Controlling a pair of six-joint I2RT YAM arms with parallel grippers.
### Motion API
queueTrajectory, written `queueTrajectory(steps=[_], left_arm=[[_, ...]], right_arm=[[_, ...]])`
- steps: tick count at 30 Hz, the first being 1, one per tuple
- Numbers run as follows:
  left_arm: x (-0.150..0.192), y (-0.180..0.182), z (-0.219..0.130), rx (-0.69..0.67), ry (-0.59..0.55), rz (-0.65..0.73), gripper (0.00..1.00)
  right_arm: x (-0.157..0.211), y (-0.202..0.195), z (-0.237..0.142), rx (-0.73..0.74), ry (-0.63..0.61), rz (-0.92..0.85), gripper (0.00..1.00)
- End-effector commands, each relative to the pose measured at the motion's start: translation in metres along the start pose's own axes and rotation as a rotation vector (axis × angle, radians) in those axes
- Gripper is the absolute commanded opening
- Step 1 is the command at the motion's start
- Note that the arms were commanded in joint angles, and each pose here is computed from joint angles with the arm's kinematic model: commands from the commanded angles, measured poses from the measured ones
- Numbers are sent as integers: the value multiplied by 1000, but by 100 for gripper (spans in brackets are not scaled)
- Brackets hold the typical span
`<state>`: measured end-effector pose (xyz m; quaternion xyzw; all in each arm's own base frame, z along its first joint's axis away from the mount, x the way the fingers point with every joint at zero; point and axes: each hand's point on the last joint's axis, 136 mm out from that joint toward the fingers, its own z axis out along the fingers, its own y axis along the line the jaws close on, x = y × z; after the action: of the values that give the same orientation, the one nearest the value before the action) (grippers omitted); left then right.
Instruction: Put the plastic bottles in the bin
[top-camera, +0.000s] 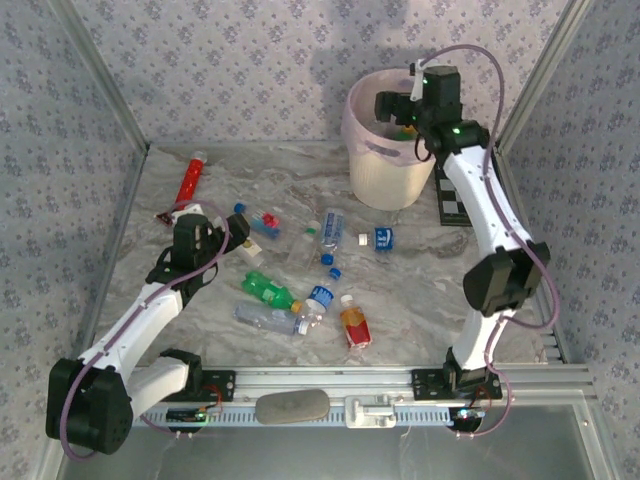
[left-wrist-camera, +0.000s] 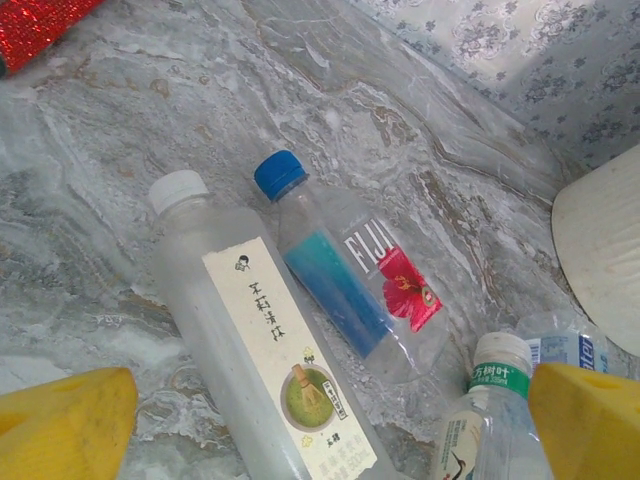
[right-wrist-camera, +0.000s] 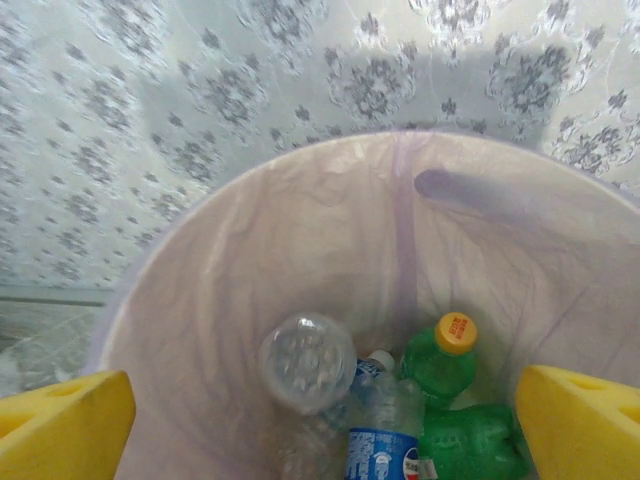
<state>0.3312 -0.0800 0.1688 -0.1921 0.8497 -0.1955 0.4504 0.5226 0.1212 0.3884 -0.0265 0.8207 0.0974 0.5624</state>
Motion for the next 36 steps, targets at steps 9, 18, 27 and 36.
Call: queueTrajectory(steps=[9,18,27,36], left_arm=[[0,-35,1,115,10,67,100],[8,-53,8,133,45,83,100],[15,-53,13,123,72,85,100],[20,-56,22,122,98,95,100]], right_arm=[[73,57,-76,-238,99,29,99],[214,110,-103,-289,303,52,99],[323,111,-132,-46,481,2,99],[404,113,-175,38,713,-142,98]])
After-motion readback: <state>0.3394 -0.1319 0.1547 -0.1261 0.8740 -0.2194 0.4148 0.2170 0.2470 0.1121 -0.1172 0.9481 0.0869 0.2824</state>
